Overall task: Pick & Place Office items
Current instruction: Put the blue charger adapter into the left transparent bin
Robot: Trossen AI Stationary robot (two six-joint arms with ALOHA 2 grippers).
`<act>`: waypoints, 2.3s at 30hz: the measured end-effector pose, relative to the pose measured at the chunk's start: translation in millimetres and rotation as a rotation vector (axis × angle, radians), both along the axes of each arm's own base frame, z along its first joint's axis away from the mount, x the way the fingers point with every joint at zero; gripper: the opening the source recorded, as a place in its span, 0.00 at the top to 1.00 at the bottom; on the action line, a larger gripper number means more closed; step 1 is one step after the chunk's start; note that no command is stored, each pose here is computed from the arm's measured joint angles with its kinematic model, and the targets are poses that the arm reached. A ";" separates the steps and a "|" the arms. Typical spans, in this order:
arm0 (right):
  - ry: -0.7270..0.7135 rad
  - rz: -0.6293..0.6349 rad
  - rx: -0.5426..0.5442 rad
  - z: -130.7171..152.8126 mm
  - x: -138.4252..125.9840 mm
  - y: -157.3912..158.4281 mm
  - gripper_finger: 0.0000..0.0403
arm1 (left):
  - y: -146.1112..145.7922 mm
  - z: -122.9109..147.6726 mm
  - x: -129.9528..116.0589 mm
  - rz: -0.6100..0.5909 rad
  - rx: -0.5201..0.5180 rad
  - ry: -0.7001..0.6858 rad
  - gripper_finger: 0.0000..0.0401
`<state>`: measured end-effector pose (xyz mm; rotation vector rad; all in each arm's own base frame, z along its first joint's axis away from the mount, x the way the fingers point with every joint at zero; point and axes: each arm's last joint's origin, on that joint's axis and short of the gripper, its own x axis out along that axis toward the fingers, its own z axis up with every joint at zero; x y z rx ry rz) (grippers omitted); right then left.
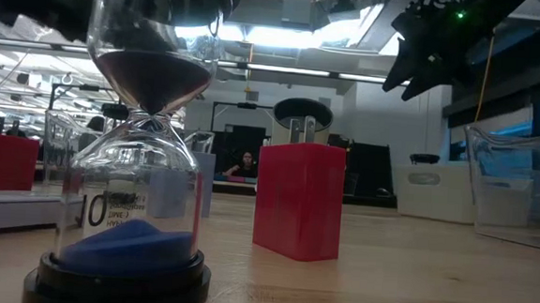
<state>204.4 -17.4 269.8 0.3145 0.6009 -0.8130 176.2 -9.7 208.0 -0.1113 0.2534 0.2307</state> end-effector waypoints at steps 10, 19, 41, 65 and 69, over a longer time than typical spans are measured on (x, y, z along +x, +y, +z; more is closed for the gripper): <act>0.005 0.002 -0.001 -0.2 -0.2 0.0 0.28 | -35.6 3.6 60.7 -0.078 0.004 0.148 0.38; 0.003 0.005 0.008 -0.4 -0.1 0.2 0.28 | -52.6 3.2 109.4 0.042 -0.174 0.490 0.38; 0.019 0.013 0.000 -0.9 -0.6 0.2 0.28 | -79.5 -10.4 164.7 0.099 -0.174 0.762 0.38; 0.040 0.031 -0.015 -1.1 -0.8 0.1 0.28 | -84.4 -16.5 156.5 0.294 -0.312 0.770 0.38; 0.040 0.032 -0.016 -1.1 -0.8 0.2 0.28 | -87.5 -22.4 157.6 0.288 -0.296 0.786 0.38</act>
